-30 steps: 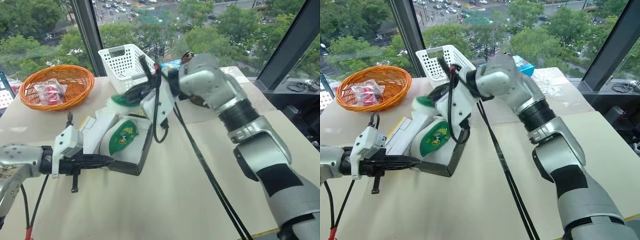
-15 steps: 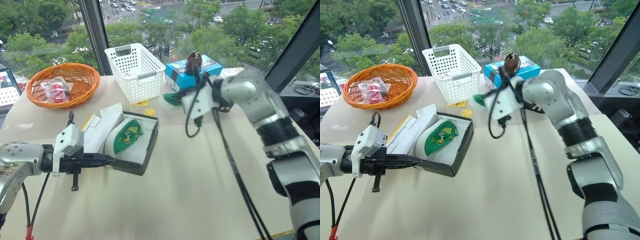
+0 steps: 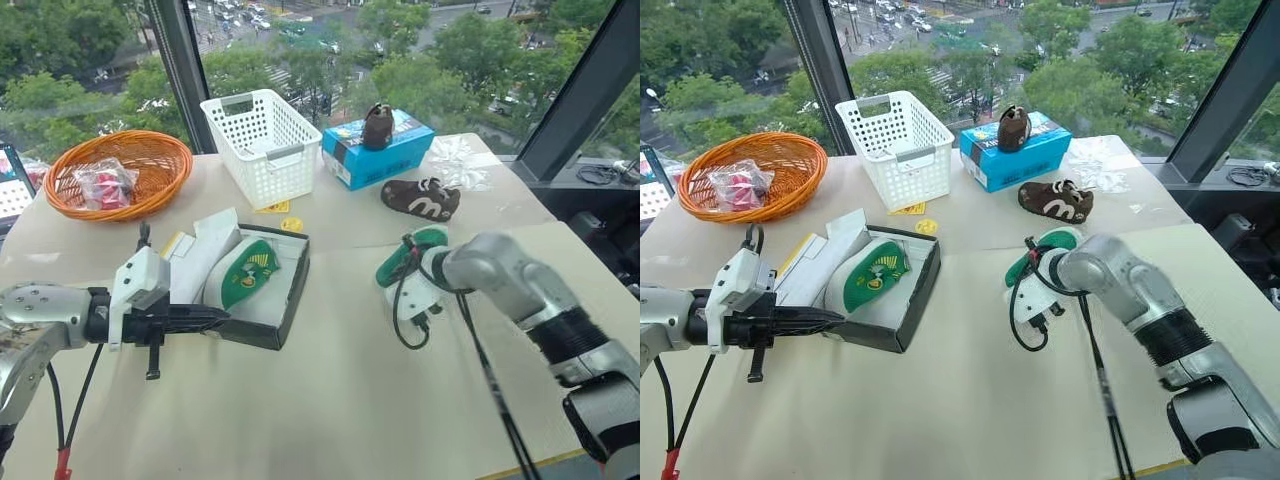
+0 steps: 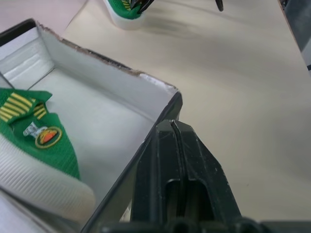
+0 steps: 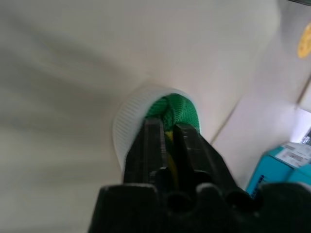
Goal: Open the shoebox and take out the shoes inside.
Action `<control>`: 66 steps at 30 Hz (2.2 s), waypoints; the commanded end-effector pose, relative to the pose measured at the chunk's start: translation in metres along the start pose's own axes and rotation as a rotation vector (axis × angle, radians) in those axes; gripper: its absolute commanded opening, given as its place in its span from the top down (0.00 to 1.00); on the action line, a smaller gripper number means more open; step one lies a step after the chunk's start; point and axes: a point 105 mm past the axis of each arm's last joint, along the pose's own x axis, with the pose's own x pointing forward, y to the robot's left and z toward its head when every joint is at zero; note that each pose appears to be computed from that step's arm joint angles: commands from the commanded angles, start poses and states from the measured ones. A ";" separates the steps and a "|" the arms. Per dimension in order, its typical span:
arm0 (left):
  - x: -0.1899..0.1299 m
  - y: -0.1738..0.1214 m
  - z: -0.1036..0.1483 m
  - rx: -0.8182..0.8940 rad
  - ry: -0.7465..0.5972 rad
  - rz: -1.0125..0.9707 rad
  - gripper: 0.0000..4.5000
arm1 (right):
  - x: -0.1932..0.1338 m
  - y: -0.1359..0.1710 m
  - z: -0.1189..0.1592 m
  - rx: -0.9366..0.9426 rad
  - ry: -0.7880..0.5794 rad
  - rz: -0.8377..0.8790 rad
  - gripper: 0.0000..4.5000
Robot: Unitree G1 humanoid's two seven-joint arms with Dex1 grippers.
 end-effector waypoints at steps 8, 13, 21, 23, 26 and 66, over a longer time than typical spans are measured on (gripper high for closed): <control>-0.016 0.004 0.009 0.029 -0.026 0.110 1.00 | -0.036 -0.026 0.004 0.195 -0.075 -0.081 0.43; -0.033 0.014 0.007 0.008 -0.031 0.225 1.00 | -0.078 -0.051 0.020 0.254 -0.230 -0.023 0.43; -0.041 0.017 0.002 -0.034 -0.052 0.297 1.00 | -0.053 -0.122 0.046 0.165 -0.395 -0.090 0.43; -0.042 0.016 0.000 -0.050 -0.050 0.311 1.00 | -0.030 -0.137 0.065 0.106 -0.436 -0.105 0.43; -0.048 0.015 -0.004 -0.074 -0.044 0.339 1.00 | 0.002 -0.146 0.088 -0.016 -0.430 -0.109 0.43; -0.058 -0.015 -0.007 -0.126 -0.033 0.435 1.00 | 0.102 -0.097 0.174 -0.383 -0.399 0.067 0.54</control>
